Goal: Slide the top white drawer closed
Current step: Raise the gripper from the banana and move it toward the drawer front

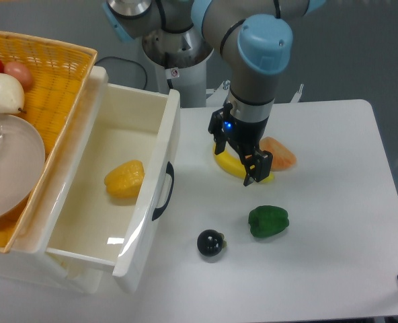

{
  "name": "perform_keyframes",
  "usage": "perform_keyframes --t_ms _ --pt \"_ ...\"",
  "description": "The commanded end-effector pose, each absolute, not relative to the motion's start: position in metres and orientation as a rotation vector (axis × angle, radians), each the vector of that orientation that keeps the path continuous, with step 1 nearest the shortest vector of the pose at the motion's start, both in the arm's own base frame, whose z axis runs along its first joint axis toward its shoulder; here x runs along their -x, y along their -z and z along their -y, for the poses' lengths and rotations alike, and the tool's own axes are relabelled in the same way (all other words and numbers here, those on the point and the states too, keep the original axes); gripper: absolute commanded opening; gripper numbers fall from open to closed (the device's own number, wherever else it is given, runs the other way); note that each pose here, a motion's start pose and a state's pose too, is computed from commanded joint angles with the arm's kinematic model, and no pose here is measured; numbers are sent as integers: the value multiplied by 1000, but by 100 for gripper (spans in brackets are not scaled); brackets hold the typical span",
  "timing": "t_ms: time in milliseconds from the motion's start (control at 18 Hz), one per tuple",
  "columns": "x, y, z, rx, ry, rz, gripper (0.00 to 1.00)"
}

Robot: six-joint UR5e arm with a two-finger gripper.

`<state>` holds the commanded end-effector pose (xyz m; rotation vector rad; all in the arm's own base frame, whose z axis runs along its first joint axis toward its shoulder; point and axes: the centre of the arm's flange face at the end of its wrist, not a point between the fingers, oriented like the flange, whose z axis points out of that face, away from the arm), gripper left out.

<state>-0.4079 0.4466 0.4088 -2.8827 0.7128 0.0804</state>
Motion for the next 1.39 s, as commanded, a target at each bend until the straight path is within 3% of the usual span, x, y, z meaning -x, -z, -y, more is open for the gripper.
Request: perform_keyframes --t_ms 722,1278,1389 --pt "396 -365 -438 2922 37 -708 100" --pt "386 -353 -452 2997 173 -273 100" --pt "386 -351 -458 2952 255 -96 100"
